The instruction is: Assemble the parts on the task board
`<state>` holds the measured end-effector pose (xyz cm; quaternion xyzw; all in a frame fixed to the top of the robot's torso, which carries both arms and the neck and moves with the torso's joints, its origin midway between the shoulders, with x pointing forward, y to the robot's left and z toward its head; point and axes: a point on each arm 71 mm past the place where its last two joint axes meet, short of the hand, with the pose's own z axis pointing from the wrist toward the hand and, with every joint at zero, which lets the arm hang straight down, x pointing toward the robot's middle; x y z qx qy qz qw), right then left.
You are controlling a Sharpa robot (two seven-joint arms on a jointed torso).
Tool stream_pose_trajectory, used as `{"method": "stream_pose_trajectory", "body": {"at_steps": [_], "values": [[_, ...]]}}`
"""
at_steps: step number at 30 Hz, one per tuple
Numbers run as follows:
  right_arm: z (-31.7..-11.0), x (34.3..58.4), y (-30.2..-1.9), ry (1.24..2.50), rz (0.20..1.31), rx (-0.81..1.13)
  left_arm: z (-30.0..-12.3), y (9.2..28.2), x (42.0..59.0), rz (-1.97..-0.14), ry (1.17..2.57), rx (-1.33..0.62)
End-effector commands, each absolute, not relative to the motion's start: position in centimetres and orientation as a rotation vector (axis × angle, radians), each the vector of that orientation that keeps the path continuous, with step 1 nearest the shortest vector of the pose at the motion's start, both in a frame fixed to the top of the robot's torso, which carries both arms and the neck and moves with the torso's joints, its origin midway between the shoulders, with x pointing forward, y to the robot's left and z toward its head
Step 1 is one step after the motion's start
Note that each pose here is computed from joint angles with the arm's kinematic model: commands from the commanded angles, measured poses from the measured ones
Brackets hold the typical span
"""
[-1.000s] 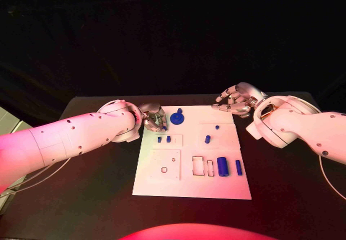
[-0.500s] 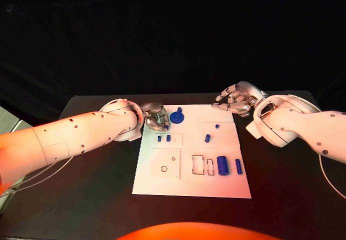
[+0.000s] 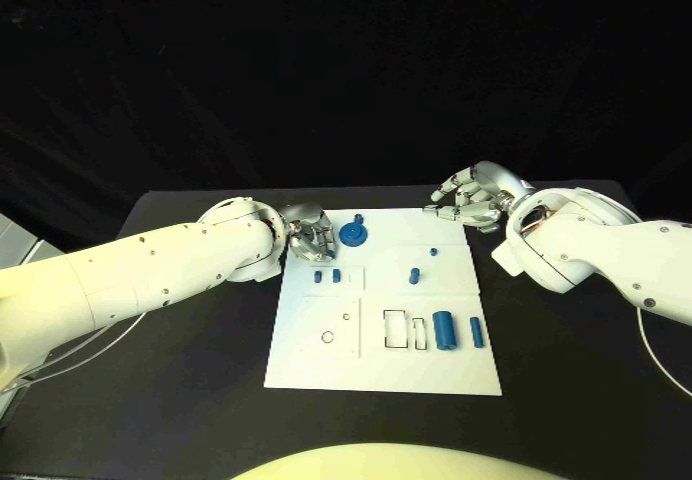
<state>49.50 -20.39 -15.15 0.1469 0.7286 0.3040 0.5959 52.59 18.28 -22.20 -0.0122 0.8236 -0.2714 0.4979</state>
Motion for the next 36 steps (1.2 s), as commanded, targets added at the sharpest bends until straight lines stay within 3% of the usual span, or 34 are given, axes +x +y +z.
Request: {"method": "stream_pose_trajectory", "body": {"at_steps": [1, 36], "values": [[-15.16, 49.46, -20.30, 1.696, 0.705, 0.322, -22.36, 18.23, 52.52, -0.649, 2.013, -0.014], [-15.19, 49.51, -20.36, 1.697, 0.703, 0.322, -22.67, 17.83, 52.39, -0.652, 2.036, 0.003]]}}
